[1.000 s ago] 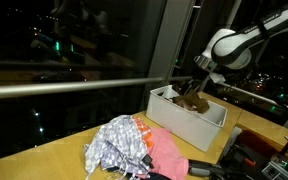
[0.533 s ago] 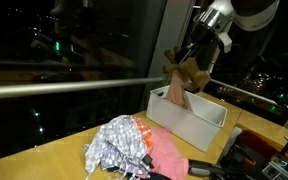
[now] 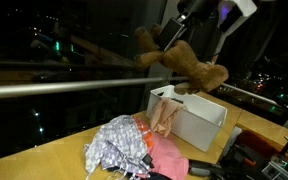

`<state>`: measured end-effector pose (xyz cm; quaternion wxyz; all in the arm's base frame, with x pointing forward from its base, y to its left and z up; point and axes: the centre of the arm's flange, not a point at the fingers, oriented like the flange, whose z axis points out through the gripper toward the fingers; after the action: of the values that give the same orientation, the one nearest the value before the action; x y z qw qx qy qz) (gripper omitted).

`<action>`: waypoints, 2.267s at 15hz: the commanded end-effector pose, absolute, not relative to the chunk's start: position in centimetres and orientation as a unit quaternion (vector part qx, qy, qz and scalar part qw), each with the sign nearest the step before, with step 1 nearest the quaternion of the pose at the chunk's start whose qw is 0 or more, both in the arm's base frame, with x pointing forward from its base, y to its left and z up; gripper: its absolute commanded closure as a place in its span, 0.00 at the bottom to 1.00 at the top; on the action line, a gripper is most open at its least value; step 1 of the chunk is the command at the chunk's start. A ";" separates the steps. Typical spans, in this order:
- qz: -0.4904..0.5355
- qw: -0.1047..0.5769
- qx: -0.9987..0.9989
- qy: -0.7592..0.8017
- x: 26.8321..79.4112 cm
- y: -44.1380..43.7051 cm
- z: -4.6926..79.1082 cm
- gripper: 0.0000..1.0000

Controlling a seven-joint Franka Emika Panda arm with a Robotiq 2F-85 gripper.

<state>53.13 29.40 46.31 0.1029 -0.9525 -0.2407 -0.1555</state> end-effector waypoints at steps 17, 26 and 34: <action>-0.110 0.088 -0.965 -0.223 56.0 24.9 41.2 0.24; -0.100 0.072 -0.976 -0.179 57.3 18.7 39.1 0.00; -0.094 0.000 -0.984 -0.151 58.3 8.7 35.3 0.00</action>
<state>58.45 11.99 36.20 0.0250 -0.9848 -0.1505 -0.0825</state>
